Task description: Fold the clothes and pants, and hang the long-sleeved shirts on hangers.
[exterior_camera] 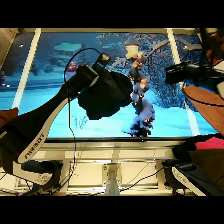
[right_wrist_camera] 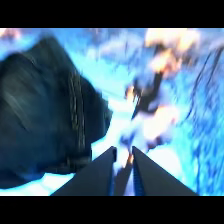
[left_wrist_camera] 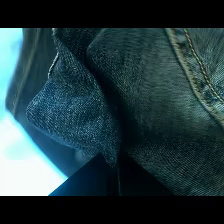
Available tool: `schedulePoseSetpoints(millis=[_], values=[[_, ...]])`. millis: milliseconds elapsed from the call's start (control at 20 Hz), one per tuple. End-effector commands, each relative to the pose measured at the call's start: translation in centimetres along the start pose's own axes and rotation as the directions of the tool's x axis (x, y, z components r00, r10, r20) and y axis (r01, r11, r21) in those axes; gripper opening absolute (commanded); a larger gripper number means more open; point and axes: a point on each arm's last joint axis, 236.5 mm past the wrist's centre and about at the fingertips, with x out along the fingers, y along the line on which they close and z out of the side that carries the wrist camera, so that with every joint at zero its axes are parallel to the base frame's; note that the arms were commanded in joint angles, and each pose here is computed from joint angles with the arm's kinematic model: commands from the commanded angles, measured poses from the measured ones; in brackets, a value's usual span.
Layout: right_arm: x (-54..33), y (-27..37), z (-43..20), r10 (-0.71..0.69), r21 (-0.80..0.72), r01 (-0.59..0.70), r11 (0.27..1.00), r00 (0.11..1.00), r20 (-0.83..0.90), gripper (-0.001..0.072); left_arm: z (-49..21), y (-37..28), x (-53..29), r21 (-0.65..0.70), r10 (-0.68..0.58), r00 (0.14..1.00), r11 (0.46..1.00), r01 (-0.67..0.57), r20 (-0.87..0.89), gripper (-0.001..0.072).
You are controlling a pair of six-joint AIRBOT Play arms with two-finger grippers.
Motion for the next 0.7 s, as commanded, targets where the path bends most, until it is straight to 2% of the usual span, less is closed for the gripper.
schedulePoseSetpoints(millis=[0, 100, 350, 450, 650], values=[[4.6, 0.7, -5.2, 0.055, 0.081, -0.044, 0.996, 0.988, -0.141, 0.0449, -4.5, 2.5, 1.7, -0.013, 0.012, 0.987, 1.0, -0.014, -0.16, 0.0026], [7.4, 1.4, -7.7, 0.1, 0.188, -0.063, 0.98, 0.975, -0.196, 0.0471, -4.5, 3.6, 1.0, -0.041, 0.005, 0.989, 0.999, -0.011, -0.147, 0.0027], [13.8, 4.7, -12.5, 0.281, 0.445, -0.129, 0.886, 0.913, -0.296, 0.0531, -4.2, 4.2, 0.0, -0.004, 0.012, 0.992, 1.0, -0.012, -0.125, 0.0027], [15.9, 5.9, -14.5, 0.345, 0.556, -0.114, 0.824, 0.878, -0.332, 0.056, -4.2, 4.2, 0.0, -0.004, 0.012, 0.992, 1.0, -0.012, -0.127, 0.0028], [19.6, 6.9, -16.0, 0.402, 0.695, -0.089, 0.714, 0.864, -0.303, 0.056, -4.2, 4.2, 0.0, -0.004, 0.012, 0.992, 1.0, -0.012, -0.126, 0.0027]])
